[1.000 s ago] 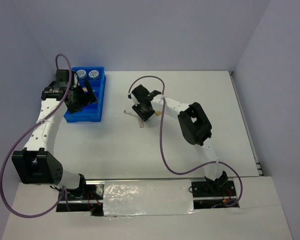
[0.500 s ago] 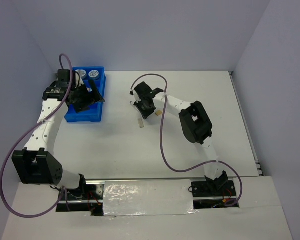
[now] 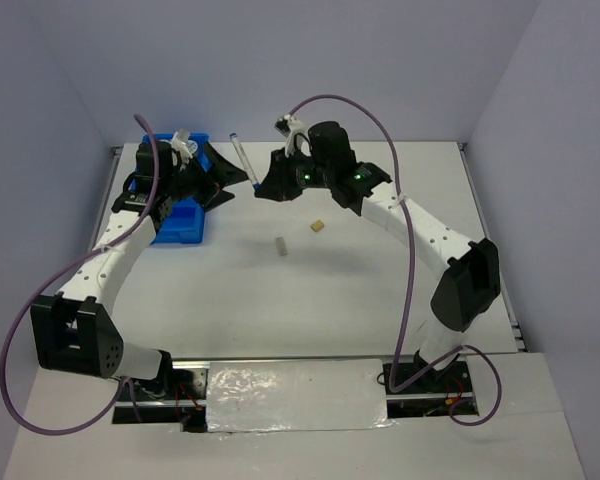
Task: Sort the stationery into containers
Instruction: Pick up the pen from the center of the board, then place the pen in the storage box.
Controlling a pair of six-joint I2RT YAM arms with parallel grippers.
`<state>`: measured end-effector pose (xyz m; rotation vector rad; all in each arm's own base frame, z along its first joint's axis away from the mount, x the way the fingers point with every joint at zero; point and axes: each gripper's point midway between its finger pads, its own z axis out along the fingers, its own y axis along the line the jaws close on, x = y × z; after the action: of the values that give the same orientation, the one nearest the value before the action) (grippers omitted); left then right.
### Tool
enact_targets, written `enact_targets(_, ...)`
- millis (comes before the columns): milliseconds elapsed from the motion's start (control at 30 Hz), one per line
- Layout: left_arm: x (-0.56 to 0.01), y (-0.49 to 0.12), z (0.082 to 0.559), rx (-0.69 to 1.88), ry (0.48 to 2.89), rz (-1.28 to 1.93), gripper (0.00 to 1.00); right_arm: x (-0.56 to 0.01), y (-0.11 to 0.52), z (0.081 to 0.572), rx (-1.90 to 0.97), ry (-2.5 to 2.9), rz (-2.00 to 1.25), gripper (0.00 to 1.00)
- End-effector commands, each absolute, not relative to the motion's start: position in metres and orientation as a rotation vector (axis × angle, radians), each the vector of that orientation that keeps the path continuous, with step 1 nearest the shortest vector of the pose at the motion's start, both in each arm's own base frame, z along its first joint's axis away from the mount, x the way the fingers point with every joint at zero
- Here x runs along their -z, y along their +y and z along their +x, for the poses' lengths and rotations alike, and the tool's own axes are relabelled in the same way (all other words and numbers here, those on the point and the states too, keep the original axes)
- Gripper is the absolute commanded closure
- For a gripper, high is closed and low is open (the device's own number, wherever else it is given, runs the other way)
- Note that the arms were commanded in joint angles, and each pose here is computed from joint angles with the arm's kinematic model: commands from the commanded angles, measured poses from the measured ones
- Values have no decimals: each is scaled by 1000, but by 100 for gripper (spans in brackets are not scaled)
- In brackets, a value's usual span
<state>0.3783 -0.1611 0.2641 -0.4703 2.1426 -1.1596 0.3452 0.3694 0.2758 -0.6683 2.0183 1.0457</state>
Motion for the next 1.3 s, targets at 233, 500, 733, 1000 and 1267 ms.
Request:
enact_targets(233, -322, -181, 392, 1352, 1920, -365, 11, -289, 393, 334, -1310, 2062, -630, 83)
enact_targets(500, -316, -172, 392, 1232, 1948, -341, 5, -277, 383, 350, -1313, 2152, -470, 88)
enact_targets(733, -335, -177, 402, 1273, 1836, -247, 3, -274, 395, 330, -1383, 2180, -573, 87)
enact_targets(1000, -336, -190, 410, 1352, 1825, -162, 21, -276, 401, 319, -1409, 2206, -665, 86)
enact_targets(1267, -320, -209, 405, 1405, 1901, -63, 78, -283, 404, 320, -1437, 2214, -675, 84)
